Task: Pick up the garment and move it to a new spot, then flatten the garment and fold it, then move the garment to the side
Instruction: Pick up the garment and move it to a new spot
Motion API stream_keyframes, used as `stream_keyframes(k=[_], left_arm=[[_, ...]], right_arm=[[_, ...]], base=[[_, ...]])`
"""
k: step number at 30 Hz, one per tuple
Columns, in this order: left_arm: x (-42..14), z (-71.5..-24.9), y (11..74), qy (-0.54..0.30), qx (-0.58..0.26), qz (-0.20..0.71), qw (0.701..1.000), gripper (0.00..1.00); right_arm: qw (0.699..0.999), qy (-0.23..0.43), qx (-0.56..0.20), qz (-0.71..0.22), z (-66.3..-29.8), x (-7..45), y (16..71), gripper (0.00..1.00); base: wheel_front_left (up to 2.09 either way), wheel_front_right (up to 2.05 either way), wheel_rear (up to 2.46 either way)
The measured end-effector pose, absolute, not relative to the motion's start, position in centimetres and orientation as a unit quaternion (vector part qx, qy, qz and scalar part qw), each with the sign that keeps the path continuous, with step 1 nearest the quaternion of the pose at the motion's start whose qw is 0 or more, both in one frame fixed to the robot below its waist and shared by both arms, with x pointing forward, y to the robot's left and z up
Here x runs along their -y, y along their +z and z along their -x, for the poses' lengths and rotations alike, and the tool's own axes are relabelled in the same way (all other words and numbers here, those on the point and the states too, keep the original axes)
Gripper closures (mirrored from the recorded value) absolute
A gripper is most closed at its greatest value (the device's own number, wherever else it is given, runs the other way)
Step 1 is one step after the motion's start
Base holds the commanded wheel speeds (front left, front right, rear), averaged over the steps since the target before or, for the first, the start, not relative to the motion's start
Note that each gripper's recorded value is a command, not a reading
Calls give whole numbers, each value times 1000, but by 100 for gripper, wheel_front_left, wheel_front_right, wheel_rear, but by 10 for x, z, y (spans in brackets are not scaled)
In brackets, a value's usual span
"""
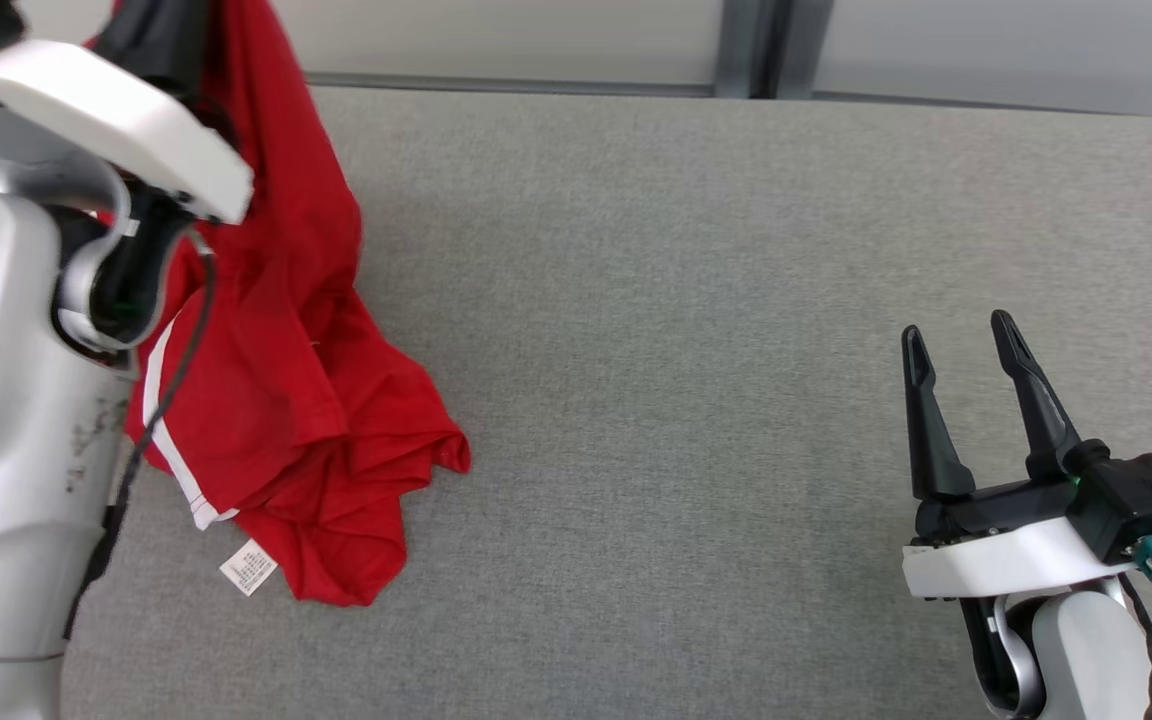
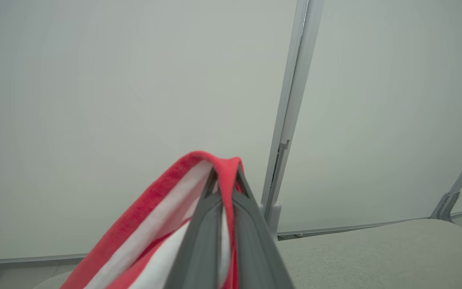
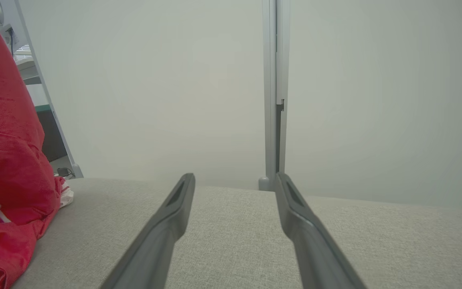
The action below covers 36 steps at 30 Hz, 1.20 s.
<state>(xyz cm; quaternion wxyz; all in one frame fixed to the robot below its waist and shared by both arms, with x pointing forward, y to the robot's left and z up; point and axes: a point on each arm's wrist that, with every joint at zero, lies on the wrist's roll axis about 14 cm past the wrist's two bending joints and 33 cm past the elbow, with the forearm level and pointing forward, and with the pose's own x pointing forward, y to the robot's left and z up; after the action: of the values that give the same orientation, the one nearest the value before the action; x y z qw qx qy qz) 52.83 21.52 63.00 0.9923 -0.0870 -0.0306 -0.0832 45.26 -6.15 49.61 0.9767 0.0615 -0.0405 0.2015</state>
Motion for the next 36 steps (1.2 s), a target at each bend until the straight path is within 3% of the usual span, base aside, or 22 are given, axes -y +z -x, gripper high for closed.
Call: stream_keyframes(k=[6,29,30,31,36], left_arm=[[-149,-520,674,-147,72,124,979,100],[88,-544,686,-363,50,177,914,98],[96,-545,682,-371,48,176,911,57],[104,-546,676,-375,41,179,909,0],[125,-555,642,-381,7,196,904,0]], right_arm=[[980,181,54,-65,-444,74,509,0],[992,44,59,-100,-421,173,516,0],[993,38,58,-100,-420,177,516,0],[993,31,57,-100,-419,182,515,0],[994,13,44,-99,-416,194,506,0]], base=[[0,0,0],[0,0,0],[0,0,0],[0,0,0],[0,0,0]])
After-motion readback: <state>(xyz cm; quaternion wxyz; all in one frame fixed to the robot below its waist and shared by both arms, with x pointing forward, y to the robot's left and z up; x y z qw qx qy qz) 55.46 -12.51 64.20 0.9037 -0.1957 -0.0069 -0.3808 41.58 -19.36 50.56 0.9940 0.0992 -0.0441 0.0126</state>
